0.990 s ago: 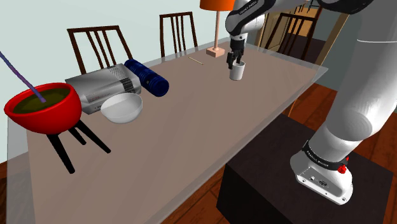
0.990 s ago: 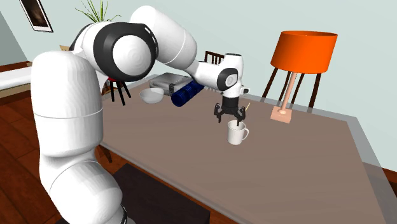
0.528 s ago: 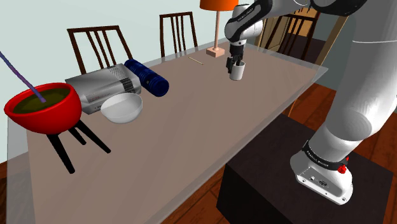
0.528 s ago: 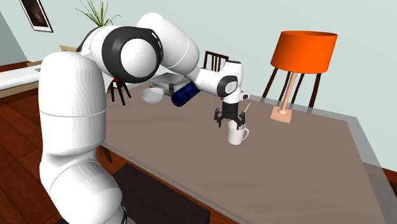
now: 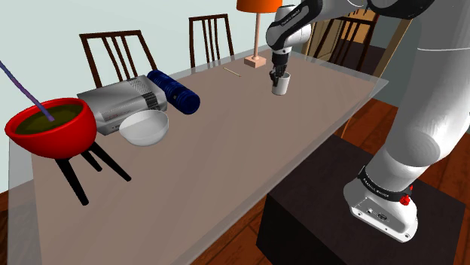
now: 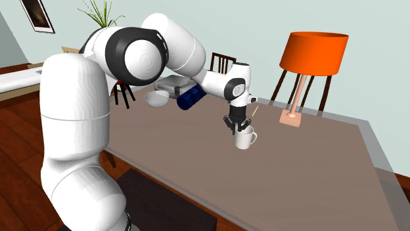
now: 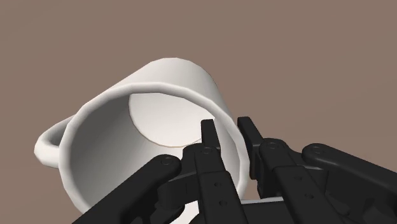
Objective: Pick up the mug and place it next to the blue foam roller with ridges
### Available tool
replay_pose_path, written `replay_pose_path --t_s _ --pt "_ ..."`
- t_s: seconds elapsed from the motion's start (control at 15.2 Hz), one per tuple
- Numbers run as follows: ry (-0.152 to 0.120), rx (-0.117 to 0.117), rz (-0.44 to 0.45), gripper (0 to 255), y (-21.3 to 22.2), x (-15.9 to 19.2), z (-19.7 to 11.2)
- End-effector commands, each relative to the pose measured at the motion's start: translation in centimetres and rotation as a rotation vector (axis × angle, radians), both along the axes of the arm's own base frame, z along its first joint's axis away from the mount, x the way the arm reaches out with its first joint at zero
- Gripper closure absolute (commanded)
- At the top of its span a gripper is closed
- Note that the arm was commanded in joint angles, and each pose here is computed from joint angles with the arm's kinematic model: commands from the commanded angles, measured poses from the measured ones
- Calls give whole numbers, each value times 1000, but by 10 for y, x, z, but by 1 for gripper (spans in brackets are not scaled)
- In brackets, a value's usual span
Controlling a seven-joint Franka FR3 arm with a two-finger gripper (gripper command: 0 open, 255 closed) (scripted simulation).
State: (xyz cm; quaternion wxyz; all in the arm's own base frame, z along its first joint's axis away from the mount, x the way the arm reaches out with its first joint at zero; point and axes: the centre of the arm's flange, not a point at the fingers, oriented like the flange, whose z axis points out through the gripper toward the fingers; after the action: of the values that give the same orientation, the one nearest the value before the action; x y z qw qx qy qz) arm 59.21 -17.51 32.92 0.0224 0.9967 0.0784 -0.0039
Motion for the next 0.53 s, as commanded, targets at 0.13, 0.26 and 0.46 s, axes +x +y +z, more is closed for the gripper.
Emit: replay_pose_path --t_s 0.13,0.26,0.46 --pt "0 0 0 255 0 0 0" --pt "0 0 0 255 0 0 0" --pt "0 0 0 255 0 0 5"
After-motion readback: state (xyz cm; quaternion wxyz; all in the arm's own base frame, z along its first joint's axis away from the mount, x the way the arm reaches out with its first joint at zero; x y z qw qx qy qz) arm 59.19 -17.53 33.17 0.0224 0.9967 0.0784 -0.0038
